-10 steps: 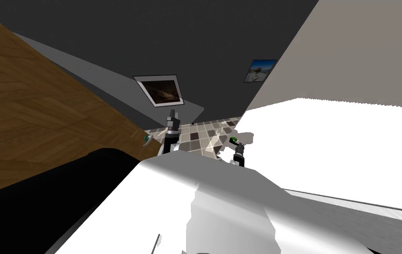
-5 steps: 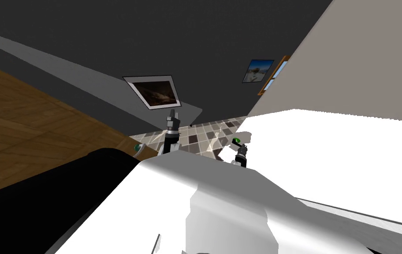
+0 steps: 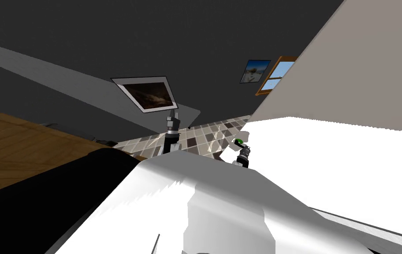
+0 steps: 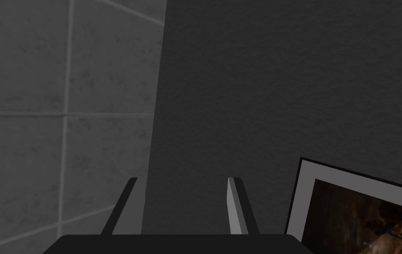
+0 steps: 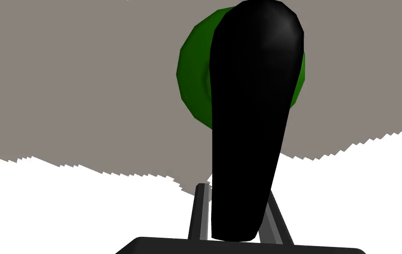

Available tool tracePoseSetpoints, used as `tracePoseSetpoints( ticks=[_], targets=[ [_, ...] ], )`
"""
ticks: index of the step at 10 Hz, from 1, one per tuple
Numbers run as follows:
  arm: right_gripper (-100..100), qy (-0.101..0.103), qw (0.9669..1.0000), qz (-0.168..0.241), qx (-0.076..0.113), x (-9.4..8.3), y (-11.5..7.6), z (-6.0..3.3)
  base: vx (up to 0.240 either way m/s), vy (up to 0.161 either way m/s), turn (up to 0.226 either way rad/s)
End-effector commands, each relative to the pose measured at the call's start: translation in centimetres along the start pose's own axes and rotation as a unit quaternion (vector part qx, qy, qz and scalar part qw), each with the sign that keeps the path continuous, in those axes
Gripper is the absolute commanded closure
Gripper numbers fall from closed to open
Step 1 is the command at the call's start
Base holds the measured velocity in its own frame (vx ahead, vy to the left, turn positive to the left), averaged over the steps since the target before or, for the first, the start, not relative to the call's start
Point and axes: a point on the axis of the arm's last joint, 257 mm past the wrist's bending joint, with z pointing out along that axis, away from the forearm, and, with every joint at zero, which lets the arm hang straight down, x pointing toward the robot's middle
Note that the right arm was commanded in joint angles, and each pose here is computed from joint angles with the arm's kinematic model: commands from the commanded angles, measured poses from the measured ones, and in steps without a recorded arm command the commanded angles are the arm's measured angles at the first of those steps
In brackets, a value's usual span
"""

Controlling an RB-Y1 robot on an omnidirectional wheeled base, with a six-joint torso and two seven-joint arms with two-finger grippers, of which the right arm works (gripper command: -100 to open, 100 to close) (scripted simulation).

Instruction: Push the door open

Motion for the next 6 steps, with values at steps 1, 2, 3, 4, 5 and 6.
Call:
tracePoseSetpoints(
  ticks=[1,2,3,4,5,6],
  targets=[
    [100,-0.009,0.9999,0.006,-0.003,-0.2,0.2,0.14,0.173,0.074,-0.071],
    [100,-0.013,0.9999,0.008,-0.002,-0.4,0.2,0.08,0.174,0.061,-0.068],
    [100,-0.018,0.9998,0.010,-0.001,-0.6,0.1,-0.02,0.158,0.026,-0.053],
    [100,-0.022,0.9997,0.012,0.001,-0.8,-0.1,-0.12,0.151,0.003,-0.039],
    [100,-0.028,0.9996,0.006,0.005,-1.9,-0.4,-0.35,0.060,-0.013,-0.039],
    [100,-0.041,0.9991,0.005,0.002,-3.1,-0.3,-0.23,0.108,-0.019,-0.044]
  ],
)
